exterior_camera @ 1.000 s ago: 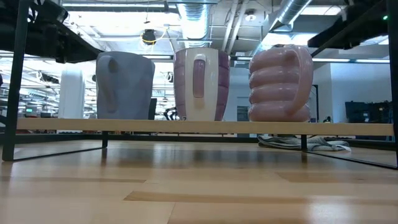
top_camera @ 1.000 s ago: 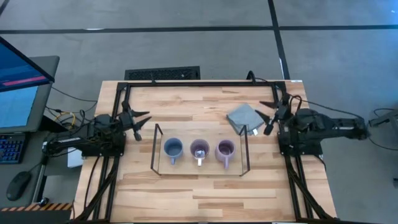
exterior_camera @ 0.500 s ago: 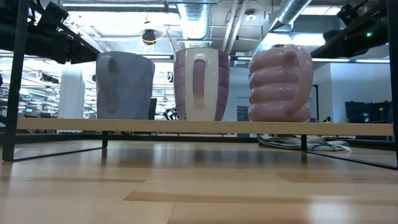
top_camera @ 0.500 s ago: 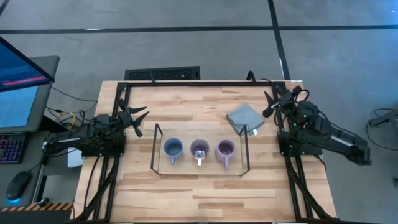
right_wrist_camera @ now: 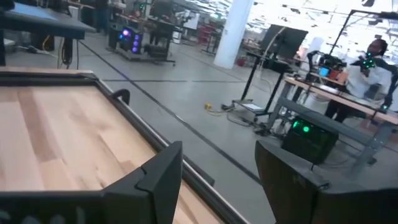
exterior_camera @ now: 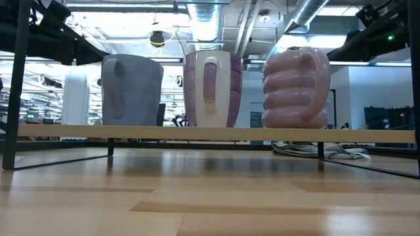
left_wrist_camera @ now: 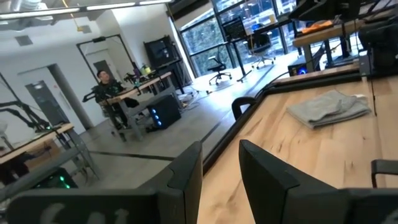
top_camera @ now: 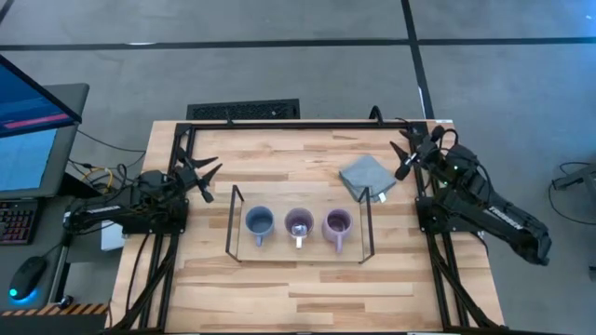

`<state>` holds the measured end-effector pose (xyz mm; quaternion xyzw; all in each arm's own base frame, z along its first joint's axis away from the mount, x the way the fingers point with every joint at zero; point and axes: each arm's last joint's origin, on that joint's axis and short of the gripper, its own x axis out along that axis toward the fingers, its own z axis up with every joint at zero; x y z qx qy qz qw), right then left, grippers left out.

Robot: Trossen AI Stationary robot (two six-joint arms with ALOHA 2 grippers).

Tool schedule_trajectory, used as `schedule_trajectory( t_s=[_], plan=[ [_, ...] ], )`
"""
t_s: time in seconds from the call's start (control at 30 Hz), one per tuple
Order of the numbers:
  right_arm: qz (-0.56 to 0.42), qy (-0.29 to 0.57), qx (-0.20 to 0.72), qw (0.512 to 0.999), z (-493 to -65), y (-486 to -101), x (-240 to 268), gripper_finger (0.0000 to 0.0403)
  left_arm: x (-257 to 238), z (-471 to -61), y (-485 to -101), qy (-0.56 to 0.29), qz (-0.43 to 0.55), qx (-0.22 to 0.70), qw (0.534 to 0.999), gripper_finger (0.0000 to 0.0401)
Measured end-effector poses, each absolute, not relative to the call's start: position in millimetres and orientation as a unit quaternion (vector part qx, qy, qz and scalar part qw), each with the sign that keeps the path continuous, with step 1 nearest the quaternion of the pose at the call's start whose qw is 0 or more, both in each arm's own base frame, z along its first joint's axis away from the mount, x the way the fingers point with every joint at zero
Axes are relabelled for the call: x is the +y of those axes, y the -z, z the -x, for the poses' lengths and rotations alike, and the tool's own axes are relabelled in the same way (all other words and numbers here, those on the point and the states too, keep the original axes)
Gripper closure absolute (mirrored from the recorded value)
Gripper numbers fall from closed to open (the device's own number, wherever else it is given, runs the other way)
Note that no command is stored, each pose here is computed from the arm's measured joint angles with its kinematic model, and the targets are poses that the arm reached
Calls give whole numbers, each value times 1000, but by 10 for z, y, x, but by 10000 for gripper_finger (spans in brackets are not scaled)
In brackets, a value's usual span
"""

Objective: Stack small to large cups/mugs on shelf
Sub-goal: Return to Home Position

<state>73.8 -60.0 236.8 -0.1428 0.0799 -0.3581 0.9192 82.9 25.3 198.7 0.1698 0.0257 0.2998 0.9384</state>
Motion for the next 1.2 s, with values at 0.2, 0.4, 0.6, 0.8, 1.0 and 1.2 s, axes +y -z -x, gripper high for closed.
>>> schedule_trajectory(
  t_s=[0.2, 0.4, 0.6, 0.8, 1.0, 1.2],
  plan=[
    [131, 343, 61, 928, -663, -2372, -550, 177, 253, -828, -1998, -300, -164, 19, 939, 303],
    [118, 341, 42, 932, -527, -2344, -434, 178, 241, -834, -2022, -280, -155, -1, 947, 303],
    [119, 328, 46, 936, -543, -2320, -434, 178, 233, -838, -2028, -265, -153, -8, 952, 303],
    [114, 328, 31, 937, -652, -2076, -520, 178, 234, -838, -2027, -266, -153, -7, 952, 303],
    [122, 332, -7, 935, -741, -1827, -591, 178, 219, -849, -2003, -235, -141, -3, 962, 303],
    [104, 332, 0, 938, -756, -1730, -606, 178, 216, -852, -1991, -230, -128, -3, 965, 303]
  ],
)
